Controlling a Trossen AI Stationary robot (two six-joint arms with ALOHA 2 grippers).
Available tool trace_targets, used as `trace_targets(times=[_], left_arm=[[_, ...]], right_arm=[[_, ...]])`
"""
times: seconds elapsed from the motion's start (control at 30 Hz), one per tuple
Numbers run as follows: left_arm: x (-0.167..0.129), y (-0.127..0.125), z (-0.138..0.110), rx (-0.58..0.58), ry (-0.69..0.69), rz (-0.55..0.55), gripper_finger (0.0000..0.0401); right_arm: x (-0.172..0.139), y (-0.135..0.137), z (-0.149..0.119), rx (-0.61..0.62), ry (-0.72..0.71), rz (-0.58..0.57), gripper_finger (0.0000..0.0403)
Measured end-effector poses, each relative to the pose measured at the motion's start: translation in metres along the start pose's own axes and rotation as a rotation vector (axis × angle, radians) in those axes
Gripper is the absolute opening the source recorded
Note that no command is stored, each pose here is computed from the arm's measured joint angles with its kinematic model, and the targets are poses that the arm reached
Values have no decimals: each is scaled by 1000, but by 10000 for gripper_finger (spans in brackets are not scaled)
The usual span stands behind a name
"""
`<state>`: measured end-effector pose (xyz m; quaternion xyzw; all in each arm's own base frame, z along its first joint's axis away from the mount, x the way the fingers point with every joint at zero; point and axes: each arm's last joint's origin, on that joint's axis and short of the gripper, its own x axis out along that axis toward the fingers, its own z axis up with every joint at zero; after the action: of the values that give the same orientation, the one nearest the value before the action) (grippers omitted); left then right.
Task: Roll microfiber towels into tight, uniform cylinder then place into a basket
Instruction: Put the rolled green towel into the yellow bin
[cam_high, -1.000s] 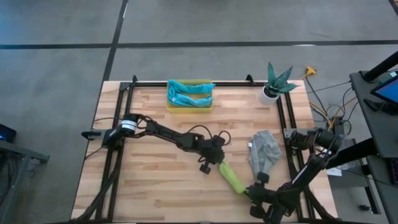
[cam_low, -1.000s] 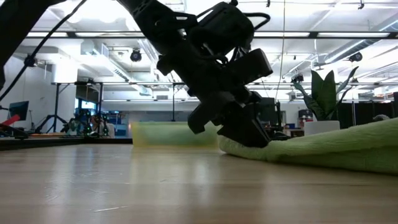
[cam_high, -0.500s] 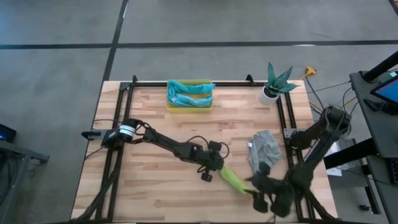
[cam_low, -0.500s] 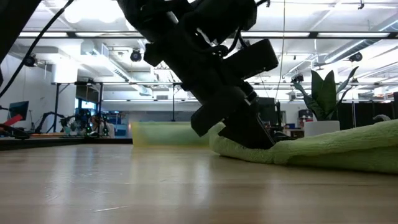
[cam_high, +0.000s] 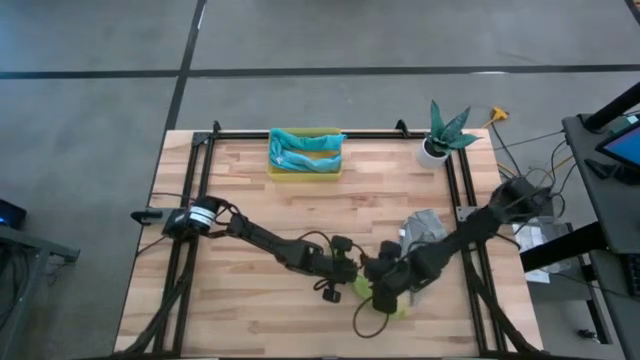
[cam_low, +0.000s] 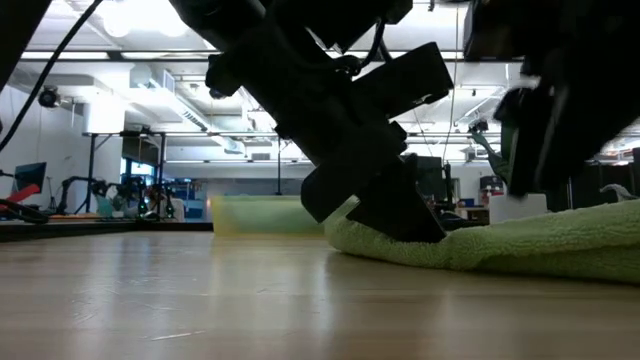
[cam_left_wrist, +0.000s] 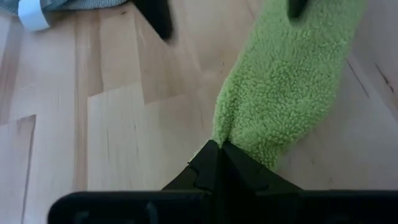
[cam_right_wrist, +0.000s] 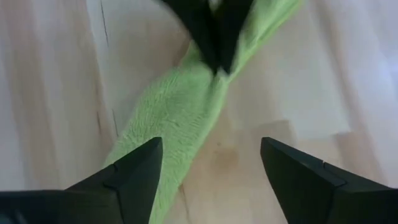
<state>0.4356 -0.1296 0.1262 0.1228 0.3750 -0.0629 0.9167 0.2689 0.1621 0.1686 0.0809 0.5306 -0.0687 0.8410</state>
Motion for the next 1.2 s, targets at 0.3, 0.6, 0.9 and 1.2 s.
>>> trace_targets(times=[0.3,0.6,0.9,1.2], left_arm=[[0,-1,1,-7,-8,2,0],[-1,-4,2,-29,-23,-4,0],[-11,-2,0,-14,52,28,0],[-25,-3,0,5,90,34,0]], right_arm=[[35,5,-2,-47,67,36,271],[41,1,2,-48,72,40,272],[51,1,0,17,132,74,265],[56,0,-5,-11,154,31,176]])
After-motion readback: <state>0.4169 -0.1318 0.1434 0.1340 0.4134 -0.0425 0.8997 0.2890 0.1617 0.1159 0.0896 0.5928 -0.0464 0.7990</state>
